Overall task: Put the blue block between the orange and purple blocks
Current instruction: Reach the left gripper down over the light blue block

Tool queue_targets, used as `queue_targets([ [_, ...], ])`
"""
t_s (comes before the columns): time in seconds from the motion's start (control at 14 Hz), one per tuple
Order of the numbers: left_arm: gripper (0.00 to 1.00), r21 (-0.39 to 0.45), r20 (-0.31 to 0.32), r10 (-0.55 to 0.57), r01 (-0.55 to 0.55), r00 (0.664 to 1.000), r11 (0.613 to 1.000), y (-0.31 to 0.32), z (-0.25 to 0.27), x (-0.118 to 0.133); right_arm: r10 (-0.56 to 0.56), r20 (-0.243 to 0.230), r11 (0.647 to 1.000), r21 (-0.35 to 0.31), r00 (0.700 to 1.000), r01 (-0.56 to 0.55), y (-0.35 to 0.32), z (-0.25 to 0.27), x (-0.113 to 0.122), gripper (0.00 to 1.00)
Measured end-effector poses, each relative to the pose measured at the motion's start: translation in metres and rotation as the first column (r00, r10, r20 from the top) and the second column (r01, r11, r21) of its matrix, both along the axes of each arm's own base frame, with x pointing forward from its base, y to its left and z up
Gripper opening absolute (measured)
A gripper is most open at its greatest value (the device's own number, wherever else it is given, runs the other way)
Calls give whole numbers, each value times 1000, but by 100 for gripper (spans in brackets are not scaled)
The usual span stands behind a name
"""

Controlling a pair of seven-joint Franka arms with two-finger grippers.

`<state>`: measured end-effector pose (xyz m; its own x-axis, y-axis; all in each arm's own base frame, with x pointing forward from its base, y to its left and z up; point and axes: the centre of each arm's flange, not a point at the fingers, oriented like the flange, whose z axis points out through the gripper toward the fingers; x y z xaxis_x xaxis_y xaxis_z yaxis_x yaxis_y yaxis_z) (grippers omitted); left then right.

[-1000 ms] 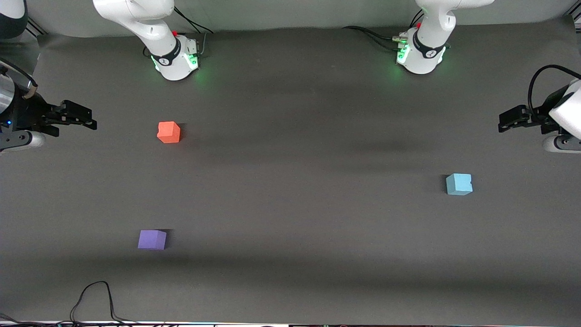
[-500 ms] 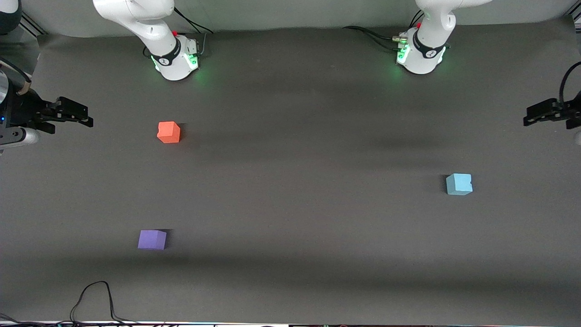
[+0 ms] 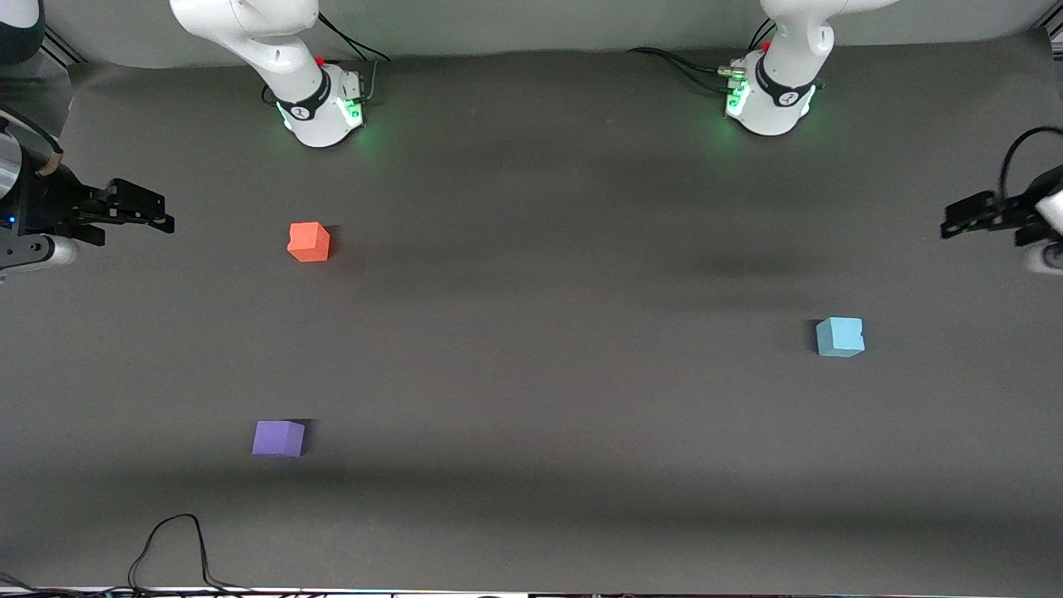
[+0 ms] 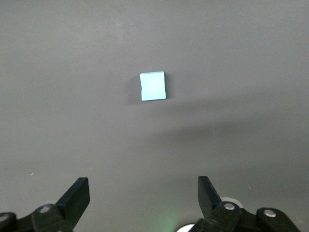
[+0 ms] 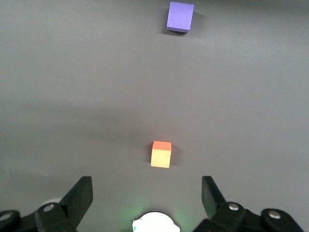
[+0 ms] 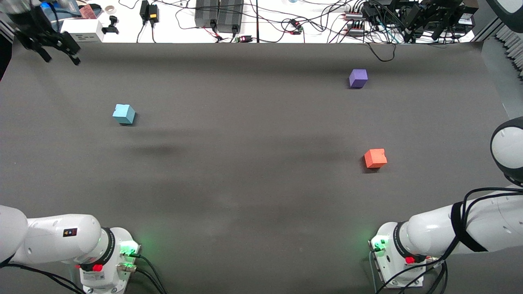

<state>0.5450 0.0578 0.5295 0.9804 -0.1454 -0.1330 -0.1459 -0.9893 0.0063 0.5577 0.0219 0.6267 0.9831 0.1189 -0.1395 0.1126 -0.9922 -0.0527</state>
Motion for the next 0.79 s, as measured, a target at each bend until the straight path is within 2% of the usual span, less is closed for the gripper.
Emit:
queue_targets([
  [0.36, 100, 4, 74, -23, 23, 997, 1000, -8, -108, 4, 2, 0, 1000, 0, 1000, -2, 1, 0, 0, 100],
  [0.79, 100, -1, 120, -30, 31, 992, 1000, -9, -233, 12, 11, 0, 1000, 1, 1000, -11, 6, 0, 0, 100],
])
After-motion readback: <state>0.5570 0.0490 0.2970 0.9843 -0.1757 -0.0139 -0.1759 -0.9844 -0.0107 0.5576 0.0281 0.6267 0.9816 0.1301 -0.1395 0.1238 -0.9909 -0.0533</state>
